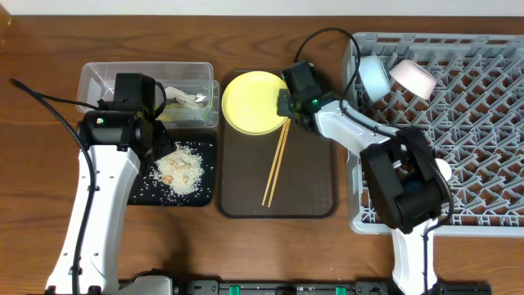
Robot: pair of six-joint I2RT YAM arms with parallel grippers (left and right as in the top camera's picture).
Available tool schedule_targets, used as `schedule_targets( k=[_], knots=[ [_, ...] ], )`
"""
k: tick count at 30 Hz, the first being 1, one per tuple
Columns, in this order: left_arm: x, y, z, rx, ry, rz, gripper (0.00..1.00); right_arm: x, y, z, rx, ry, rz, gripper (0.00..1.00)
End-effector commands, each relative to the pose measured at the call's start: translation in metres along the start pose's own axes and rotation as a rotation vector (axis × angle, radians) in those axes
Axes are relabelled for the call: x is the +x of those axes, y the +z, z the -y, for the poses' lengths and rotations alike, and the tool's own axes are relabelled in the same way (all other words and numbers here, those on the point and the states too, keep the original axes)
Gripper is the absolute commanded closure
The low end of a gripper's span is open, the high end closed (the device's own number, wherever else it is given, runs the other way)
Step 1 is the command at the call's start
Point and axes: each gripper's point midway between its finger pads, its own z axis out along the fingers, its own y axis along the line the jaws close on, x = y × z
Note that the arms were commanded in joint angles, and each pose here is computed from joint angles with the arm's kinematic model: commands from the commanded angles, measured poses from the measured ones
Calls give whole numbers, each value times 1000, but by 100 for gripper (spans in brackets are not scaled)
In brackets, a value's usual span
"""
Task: Sort waste into correct bins and load items into the dishwasher rack
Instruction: 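Reach the right gripper to the yellow plate and grasp its edge, then carry the yellow plate right and stand it upright in the rack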
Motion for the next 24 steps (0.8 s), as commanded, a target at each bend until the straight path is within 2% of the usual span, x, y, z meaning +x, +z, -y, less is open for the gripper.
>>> schedule_targets(
  k=[1, 6, 12, 17, 22, 24],
  knots=[
    [-2, -4, -2, 0, -26, 11, 23, -65, -65, 15, 64, -42, 183, 99],
    [-2, -4, -2, 0, -26, 11, 23, -109, -155, 59, 217, -103, 301, 99],
    [-2, -4, -2, 0, -26, 11, 23, -123, -239, 125, 382, -134, 329, 99],
    [-2, -4, -2, 0, -26, 11, 24, -124, -291, 188, 542, -226, 299, 99],
    [-2, -4, -2, 0, -26, 11, 23, -114, -337, 252, 886, -286, 208, 99],
    [-2, -4, -2, 0, -26, 11, 23, -109, -340, 260, 934, -312, 162, 99]
  ],
)
